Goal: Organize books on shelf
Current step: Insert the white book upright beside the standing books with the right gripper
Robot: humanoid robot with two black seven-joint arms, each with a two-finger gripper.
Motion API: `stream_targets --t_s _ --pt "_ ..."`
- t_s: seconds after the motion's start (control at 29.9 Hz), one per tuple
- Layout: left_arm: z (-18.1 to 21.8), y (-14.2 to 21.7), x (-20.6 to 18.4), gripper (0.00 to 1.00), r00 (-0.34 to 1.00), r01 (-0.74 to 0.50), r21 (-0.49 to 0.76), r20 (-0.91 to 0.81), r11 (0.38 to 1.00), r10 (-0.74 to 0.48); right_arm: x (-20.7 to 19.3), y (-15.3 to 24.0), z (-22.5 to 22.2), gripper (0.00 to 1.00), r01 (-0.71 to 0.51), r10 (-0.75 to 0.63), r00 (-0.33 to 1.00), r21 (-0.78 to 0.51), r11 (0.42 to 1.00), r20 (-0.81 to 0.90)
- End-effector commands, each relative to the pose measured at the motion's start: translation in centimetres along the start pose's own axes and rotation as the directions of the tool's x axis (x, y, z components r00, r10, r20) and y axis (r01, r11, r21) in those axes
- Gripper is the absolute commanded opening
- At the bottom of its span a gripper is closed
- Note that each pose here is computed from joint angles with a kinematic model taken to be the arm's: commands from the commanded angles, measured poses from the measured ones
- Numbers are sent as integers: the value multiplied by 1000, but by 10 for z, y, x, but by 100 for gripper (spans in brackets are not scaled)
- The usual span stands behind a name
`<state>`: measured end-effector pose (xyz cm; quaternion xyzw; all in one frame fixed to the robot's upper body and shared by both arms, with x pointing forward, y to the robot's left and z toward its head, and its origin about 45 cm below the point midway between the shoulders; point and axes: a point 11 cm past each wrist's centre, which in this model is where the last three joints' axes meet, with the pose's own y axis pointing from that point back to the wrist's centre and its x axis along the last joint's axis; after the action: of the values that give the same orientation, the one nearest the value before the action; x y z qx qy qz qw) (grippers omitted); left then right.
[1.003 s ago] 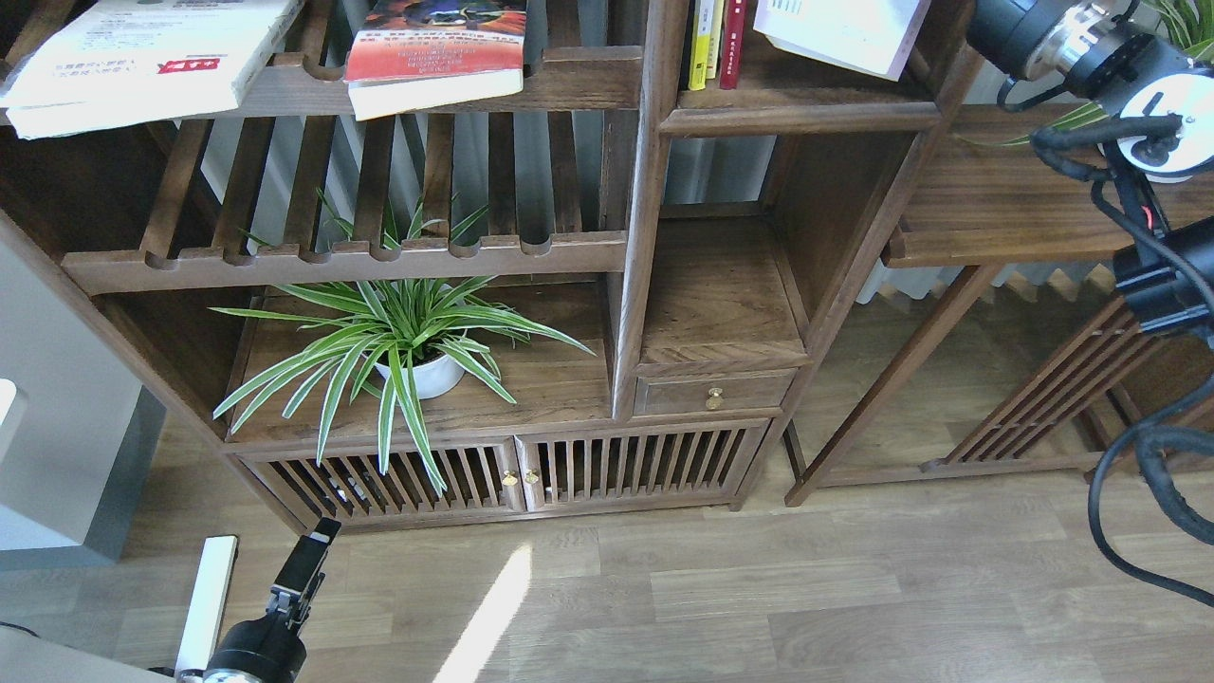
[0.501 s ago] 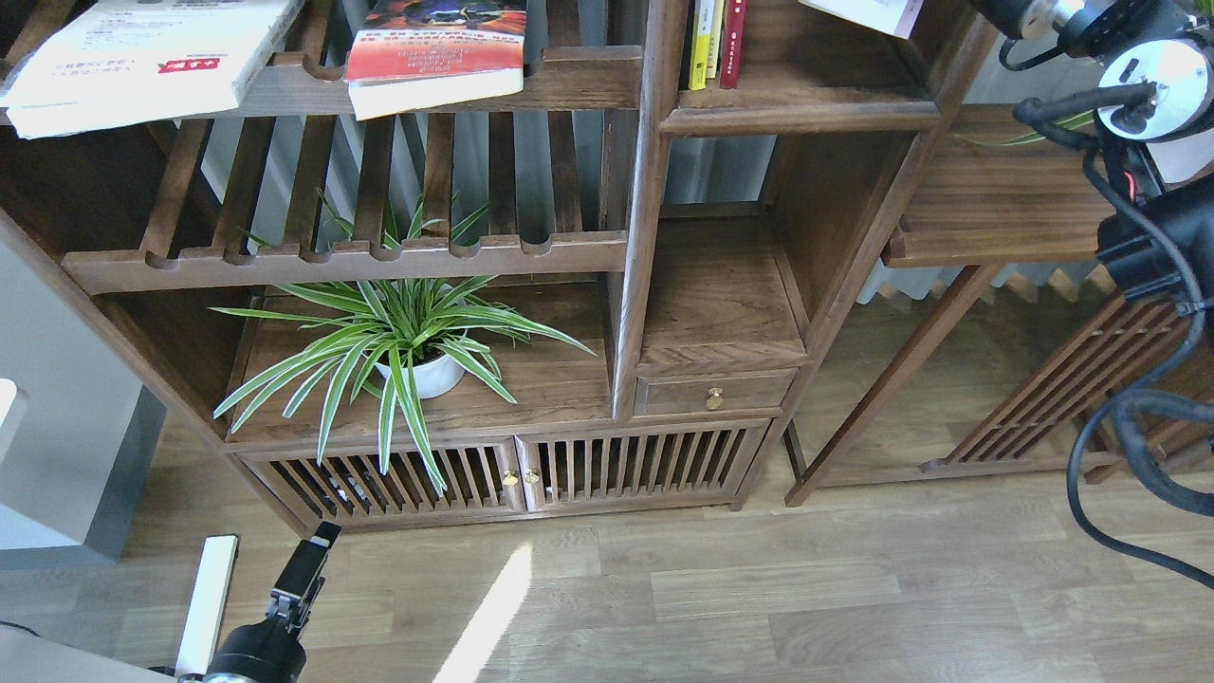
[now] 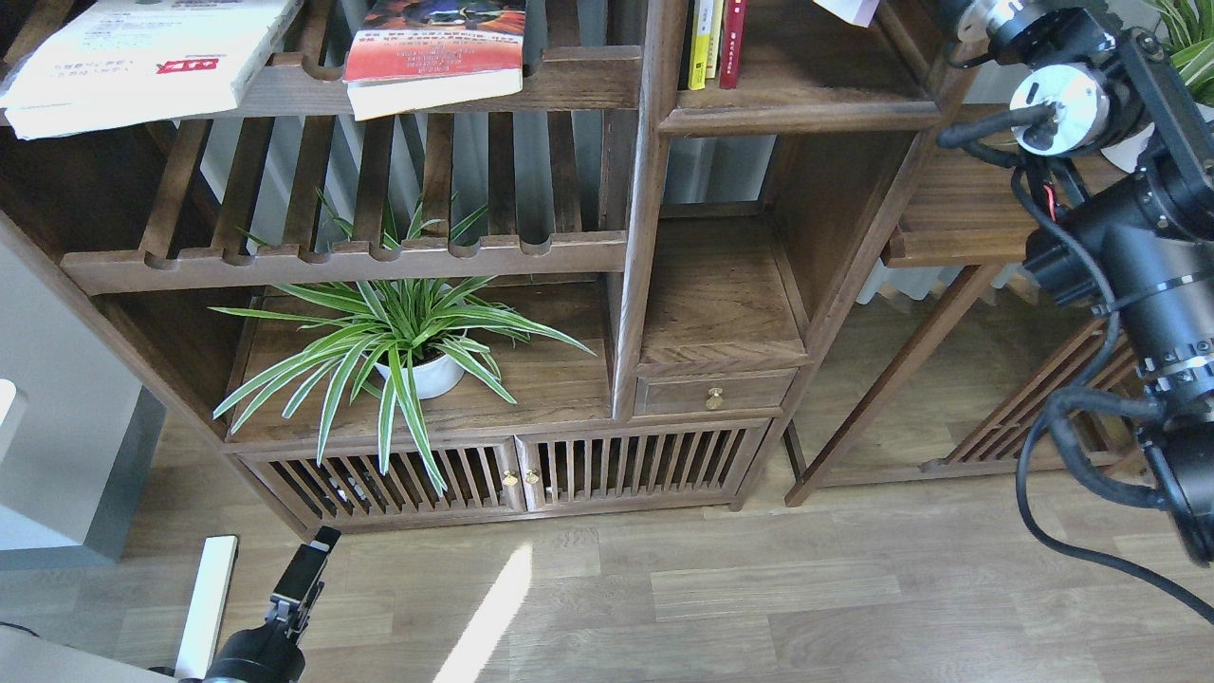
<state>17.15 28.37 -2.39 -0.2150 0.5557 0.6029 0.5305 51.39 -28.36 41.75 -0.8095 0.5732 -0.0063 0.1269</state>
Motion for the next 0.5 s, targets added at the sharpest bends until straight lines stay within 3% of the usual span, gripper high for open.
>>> stream_targets --t_s 0.0,0.17,0.47 --pt "0 0 0 99 1000 0 1 0 1000 0 8 -2 -3 0 -27 27 1000 37 999 -11" --pt "-2 0 -1 99 1000 2 3 -4 1000 -1 15 -5 -3 0 -57 58 998 76 995 -17" --pt "-2 0 -1 99 1000 3 3 -5 1000 -3 1 -14 25 0 -52 52 999 27 998 5"
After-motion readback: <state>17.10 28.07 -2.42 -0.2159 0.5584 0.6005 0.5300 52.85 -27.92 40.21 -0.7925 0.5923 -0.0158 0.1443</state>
